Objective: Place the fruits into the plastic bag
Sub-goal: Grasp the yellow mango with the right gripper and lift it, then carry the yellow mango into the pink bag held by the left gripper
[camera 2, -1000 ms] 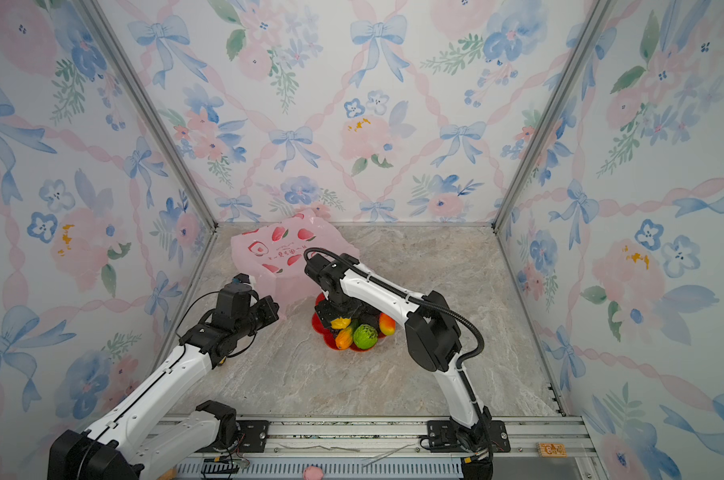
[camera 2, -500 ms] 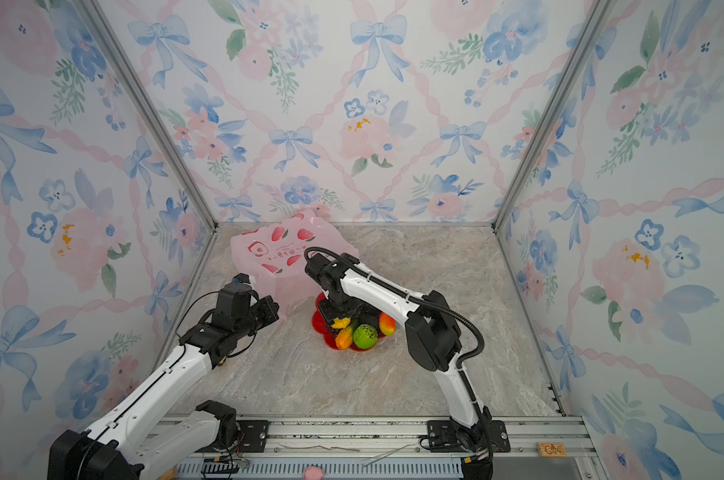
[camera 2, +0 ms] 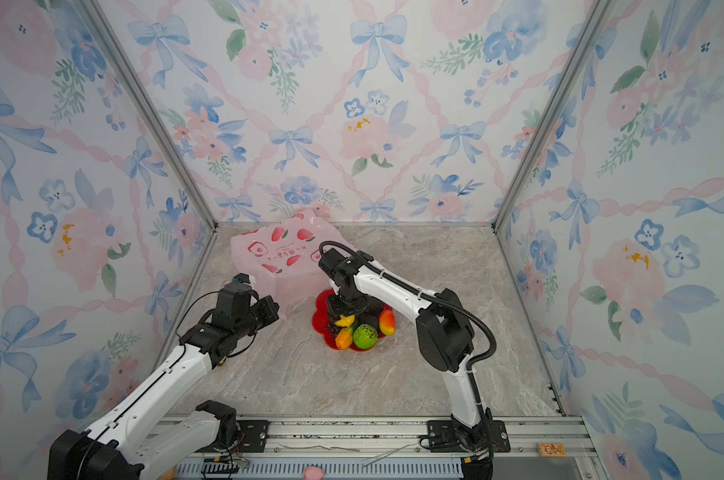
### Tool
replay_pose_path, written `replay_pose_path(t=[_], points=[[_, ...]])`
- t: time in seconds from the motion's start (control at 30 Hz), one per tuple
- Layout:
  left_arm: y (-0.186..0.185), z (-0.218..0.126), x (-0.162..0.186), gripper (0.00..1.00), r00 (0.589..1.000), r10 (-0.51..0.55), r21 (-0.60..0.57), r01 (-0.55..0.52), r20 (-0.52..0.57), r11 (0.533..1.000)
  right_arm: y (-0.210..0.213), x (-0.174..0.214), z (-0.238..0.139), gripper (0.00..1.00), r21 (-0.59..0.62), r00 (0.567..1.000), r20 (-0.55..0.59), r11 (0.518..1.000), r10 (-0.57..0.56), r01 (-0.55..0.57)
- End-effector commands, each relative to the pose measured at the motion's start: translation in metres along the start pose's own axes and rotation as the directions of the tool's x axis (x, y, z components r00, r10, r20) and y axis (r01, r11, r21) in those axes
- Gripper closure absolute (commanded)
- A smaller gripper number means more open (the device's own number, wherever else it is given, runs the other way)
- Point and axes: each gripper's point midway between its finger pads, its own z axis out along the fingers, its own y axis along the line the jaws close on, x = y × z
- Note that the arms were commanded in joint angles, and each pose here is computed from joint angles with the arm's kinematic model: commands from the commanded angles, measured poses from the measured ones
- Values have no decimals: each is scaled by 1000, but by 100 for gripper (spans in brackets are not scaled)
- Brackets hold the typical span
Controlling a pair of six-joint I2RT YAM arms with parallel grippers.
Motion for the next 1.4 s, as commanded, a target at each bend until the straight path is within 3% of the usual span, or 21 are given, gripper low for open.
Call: replay_pose_path(t=[0.0, 0.13, 0.37, 0.53, 0.7, 1.07, 1.37], points=[[-12, -1, -7, 100, 1000, 6, 29, -6, 7, 1000, 7, -13, -24, 47, -158, 993, 72, 984, 95, -83], [-16, -2, -11, 100, 1000, 4, 37, -4, 10, 999, 12, -18, -36, 48, -295, 983, 86, 947, 160, -128], [-24, -3, -17, 100, 1000, -3, 55, 3, 13, 998, 29, -32, -65, 49, -538, 953, 81, 817, 292, -205], [-38, -9, -30, 100, 999, -5, 88, 3, 32, 996, 51, -45, -82, 49, -651, 946, 65, 732, 317, -200], [-44, -12, -34, 100, 999, -8, 107, 4, 38, 994, 64, -56, -83, 49, -701, 941, 43, 681, 337, -211], [-61, -18, -39, 100, 1000, -20, 170, 17, 19, 985, 98, -81, -63, 50, -739, 944, 28, 642, 328, -201], [-73, -18, -36, 100, 999, -46, 216, 50, -26, 975, 105, -126, -42, 50, -784, 891, 40, 568, 452, -252]])
